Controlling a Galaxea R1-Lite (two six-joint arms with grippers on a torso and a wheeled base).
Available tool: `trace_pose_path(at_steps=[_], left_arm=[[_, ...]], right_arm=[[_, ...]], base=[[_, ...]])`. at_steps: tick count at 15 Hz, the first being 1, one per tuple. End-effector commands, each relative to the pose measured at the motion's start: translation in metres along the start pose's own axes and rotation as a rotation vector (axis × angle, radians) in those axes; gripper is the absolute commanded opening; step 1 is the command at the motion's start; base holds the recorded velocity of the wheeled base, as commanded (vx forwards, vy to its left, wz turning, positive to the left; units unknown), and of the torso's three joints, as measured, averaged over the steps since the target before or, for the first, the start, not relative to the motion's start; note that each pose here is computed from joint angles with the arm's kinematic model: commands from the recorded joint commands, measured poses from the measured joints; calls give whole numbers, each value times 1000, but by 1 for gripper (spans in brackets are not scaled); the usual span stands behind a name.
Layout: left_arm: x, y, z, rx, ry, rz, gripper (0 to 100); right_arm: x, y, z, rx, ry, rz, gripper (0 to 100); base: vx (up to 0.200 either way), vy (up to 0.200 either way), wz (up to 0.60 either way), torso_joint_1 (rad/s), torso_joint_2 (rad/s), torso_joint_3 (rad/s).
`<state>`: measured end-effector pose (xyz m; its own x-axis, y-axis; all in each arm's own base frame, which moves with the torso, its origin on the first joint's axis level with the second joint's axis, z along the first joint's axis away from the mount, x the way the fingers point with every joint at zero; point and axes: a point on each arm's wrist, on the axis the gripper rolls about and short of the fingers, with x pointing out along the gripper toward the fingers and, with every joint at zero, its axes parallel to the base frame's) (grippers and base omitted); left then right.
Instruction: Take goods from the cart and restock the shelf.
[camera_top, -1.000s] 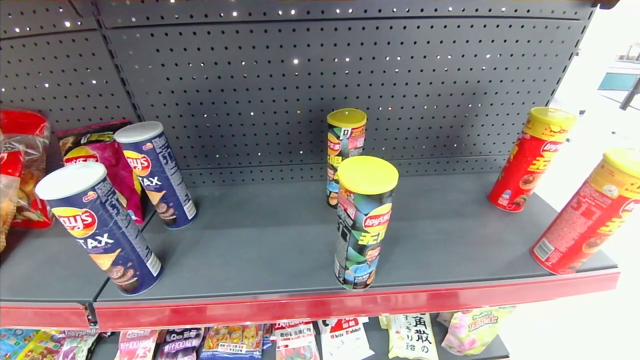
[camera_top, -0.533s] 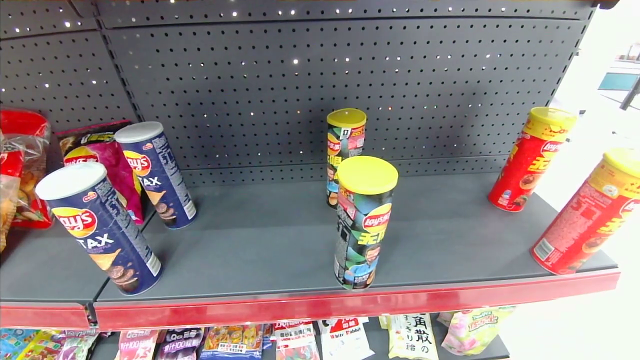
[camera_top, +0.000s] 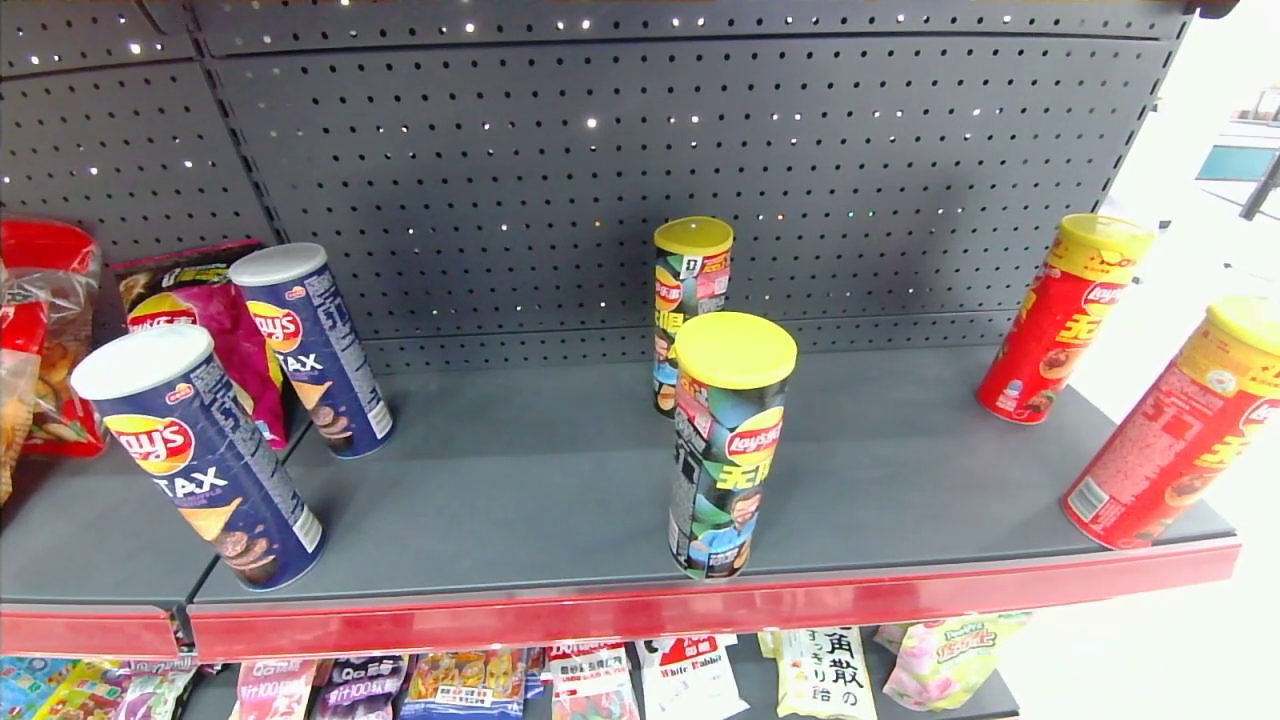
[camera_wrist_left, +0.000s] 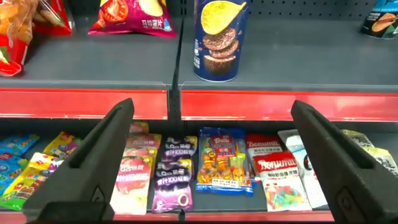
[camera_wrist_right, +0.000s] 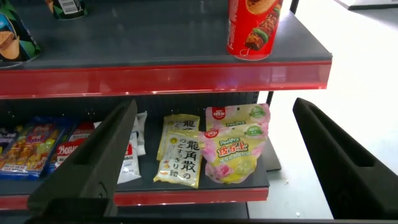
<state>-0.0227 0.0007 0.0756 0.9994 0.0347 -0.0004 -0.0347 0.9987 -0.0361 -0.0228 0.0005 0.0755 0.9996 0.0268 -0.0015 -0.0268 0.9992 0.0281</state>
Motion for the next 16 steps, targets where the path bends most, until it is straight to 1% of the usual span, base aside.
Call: trace_pose_path(at_steps=[1, 2, 3, 4, 5, 6, 8, 9, 10, 12, 13, 14, 15, 16], left_arm=[[0, 0, 0, -1, -2, 1, 100], [0, 0, 0, -1, -2, 1, 100], [0, 0, 0, -1, -2, 1, 100], [0, 0, 0, -1, -2, 1, 100], [0, 0, 0, -1, -2, 1, 100], [0, 0, 0, 1, -2, 1, 100], [0, 0, 0, -1, -2, 1, 100], [0, 0, 0, -1, -2, 1, 100], [0, 0, 0, 1, -2, 1, 100], [0, 0, 0, -1, -2, 1, 100], [0, 0, 0, -1, -2, 1, 100], [0, 0, 0, -1, -2, 1, 100], [0, 0, 0, -1, -2, 1, 100], [0, 0, 0, -1, -2, 1, 100]], right_arm=[[-2, 0, 8, 5, -36, 11, 100], [-5, 3, 54, 0, -95, 94, 100], [0, 5, 88, 1, -98, 145, 100], [1, 6, 105, -1, -112, 191, 100], [3, 7, 114, -10, -108, 278, 100], [16, 10, 126, -30, -62, 425, 100], [42, 15, 159, -20, -16, 524, 100], [48, 16, 167, -18, -10, 550, 100], [64, 20, 180, -15, 17, 613, 100], [75, 27, 182, -16, 51, 710, 100], [75, 27, 182, -16, 51, 710, 100], [103, 44, 184, -19, 78, 763, 100], [129, 62, 185, -15, 87, 798, 100], [144, 71, 183, -16, 91, 790, 100]], base=[[0, 0, 0, 0, 0, 0], [0, 0, 0, 0, 0, 0], [0, 0, 0, 0, 0, 0], [0, 0, 0, 0, 0, 0], [0, 0, 0, 0, 0, 0], [0, 0, 0, 0, 0, 0], [0, 0, 0, 0, 0, 0], [0, 0, 0, 0, 0, 0], [0, 0, 0, 0, 0, 0], [0, 0, 0, 0, 0, 0], [0, 0, 0, 0, 0, 0], [0, 0, 0, 0, 0, 0], [0, 0, 0, 0, 0, 0], [0, 0, 0, 0, 0, 0]])
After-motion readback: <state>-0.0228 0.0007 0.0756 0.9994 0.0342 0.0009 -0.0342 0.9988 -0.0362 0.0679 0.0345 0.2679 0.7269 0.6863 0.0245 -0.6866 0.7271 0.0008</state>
